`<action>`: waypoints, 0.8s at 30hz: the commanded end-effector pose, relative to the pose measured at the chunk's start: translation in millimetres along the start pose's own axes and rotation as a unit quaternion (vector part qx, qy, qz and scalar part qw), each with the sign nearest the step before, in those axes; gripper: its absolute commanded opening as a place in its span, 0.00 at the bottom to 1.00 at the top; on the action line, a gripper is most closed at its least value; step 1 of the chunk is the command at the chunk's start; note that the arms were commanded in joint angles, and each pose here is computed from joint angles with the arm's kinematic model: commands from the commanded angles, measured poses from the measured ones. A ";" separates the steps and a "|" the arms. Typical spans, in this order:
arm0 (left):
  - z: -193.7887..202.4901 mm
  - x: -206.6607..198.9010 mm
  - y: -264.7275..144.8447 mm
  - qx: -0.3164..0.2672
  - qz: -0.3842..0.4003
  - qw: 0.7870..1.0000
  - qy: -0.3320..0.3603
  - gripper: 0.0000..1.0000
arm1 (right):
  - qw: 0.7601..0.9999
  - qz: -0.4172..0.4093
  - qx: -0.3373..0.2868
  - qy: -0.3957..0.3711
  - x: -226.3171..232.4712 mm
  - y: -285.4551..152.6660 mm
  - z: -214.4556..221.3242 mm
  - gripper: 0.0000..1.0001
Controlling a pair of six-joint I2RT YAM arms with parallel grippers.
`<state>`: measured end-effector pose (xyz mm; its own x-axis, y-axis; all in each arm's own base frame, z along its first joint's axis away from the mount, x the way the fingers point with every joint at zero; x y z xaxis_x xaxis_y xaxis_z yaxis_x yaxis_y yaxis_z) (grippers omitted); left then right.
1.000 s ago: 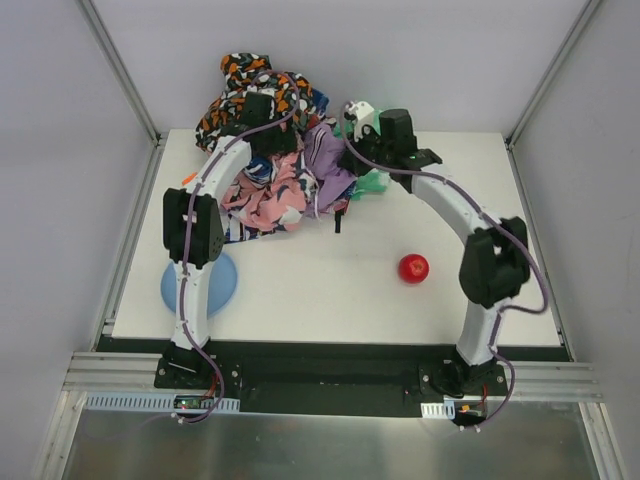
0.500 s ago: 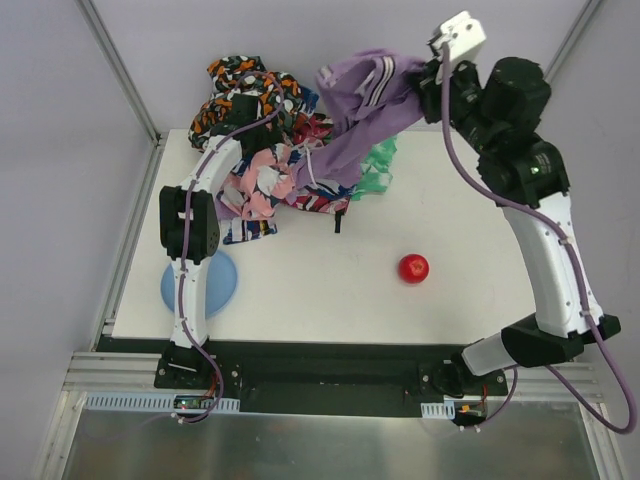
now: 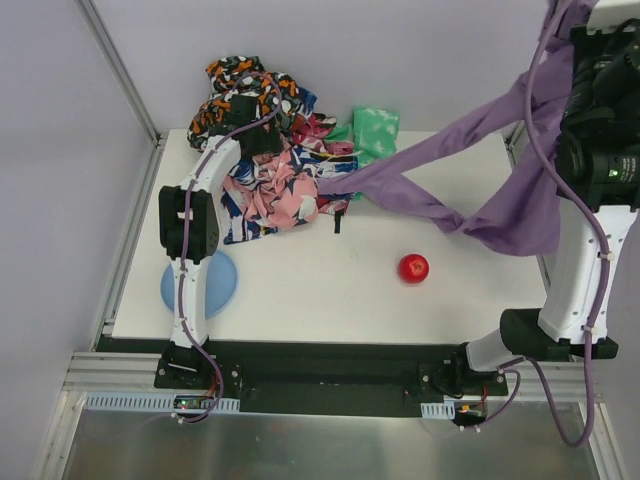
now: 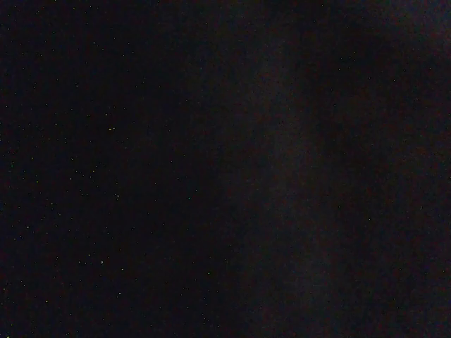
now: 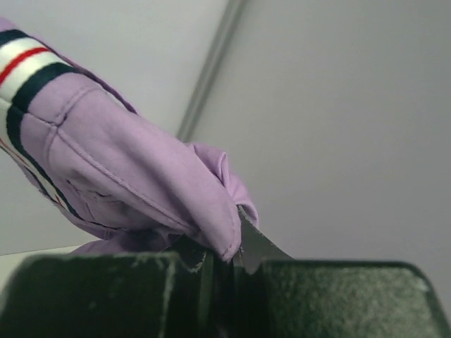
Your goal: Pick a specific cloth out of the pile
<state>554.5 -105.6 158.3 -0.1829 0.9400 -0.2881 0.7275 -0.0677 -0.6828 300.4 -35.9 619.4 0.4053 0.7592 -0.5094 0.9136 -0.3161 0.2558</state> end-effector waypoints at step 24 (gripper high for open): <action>-0.1 55.2 18.3 0.011 -0.087 0.996 0.004 0.98 | 0.936 0.352 0.004 -0.025 -179.8 -22.8 36.8 0.00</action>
<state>555.5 -89.1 149.7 -0.2162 0.9440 -0.2492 0.7105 -0.0229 -0.7034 259.2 -200.2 624.2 0.8157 0.3922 -0.4252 0.5476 -0.7606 0.3489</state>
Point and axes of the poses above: each gripper's point midway between its finger pads, its own y axis out along the fingers, its own x axis along the line the jaws close on, z = x × y, the point moved 5 cm from there along -y, back along the fingers, and after that the axes turned 7 degrees about -y, right-handed, at the moved point
